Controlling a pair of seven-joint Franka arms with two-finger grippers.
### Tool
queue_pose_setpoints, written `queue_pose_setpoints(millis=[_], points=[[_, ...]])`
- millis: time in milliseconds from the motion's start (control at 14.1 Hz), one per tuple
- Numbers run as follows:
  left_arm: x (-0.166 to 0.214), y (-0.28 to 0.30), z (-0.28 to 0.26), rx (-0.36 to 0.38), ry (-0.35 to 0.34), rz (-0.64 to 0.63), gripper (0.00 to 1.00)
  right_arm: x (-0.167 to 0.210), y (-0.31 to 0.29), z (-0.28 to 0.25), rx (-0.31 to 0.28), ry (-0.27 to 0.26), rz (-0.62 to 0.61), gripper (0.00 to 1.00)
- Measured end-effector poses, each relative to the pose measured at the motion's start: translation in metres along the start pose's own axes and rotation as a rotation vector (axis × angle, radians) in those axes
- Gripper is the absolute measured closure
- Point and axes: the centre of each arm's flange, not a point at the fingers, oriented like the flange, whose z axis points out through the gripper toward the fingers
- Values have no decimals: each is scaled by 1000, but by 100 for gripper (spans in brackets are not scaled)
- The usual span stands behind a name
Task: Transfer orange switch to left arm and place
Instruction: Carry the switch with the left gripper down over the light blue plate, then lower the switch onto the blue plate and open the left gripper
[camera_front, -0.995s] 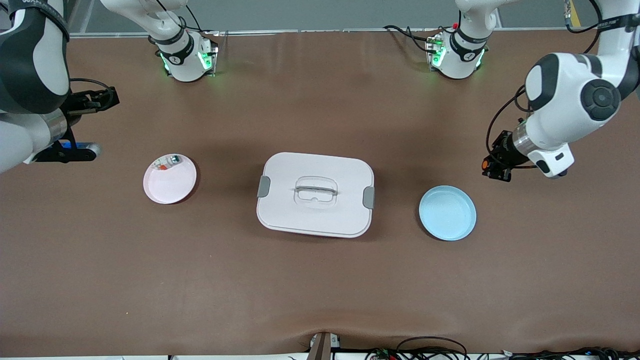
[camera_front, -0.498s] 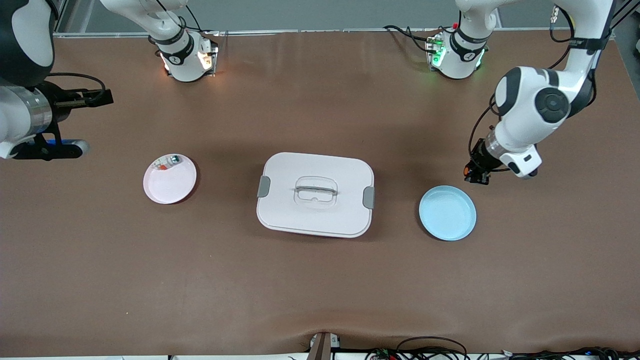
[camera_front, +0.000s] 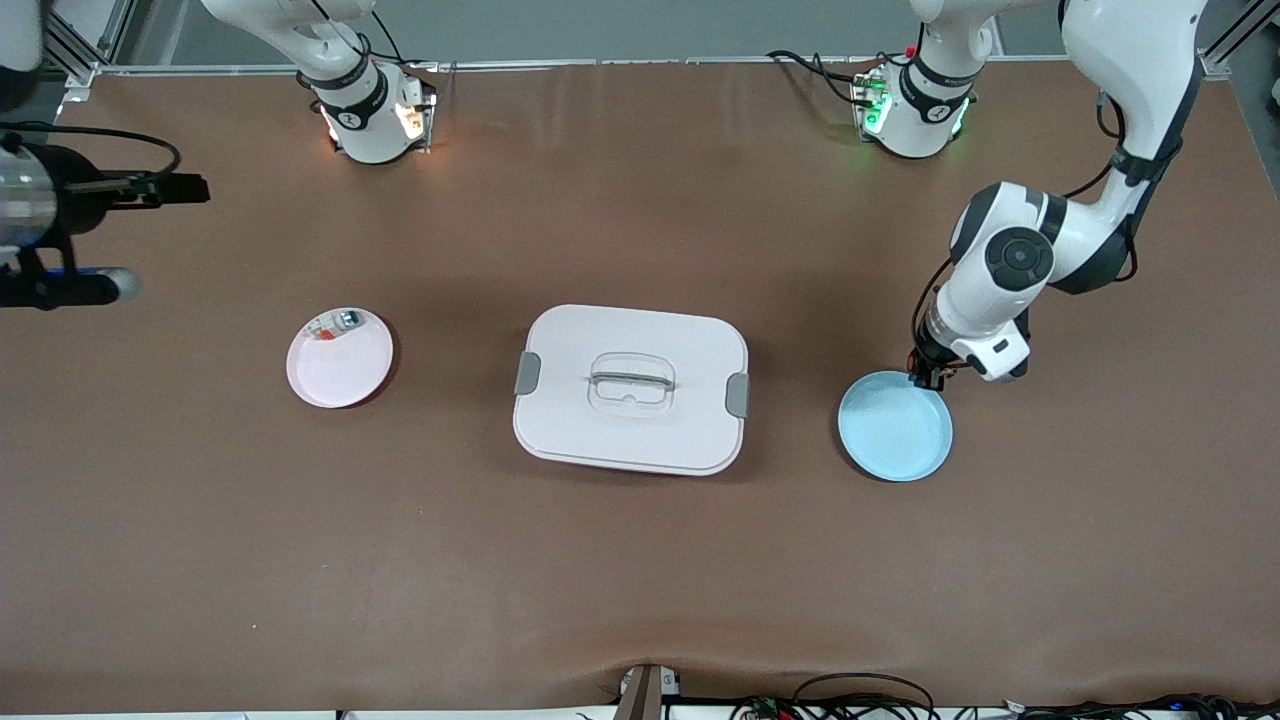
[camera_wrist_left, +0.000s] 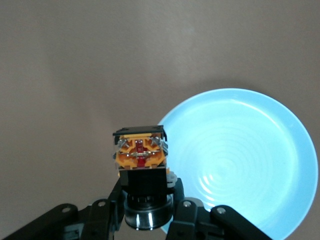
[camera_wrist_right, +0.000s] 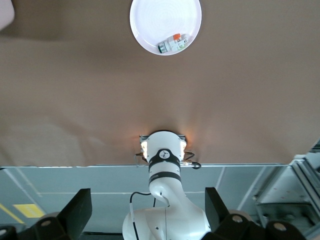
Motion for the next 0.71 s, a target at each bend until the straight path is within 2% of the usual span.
queue_pose_setpoints(millis=[213,711], points=[[-1,19,8,-13,-28,-6,60,-1,18,-1,33,3,17,0],[-19,42,30,-39,-84,10,60,-16,6,-13,27,59,-8,0]])
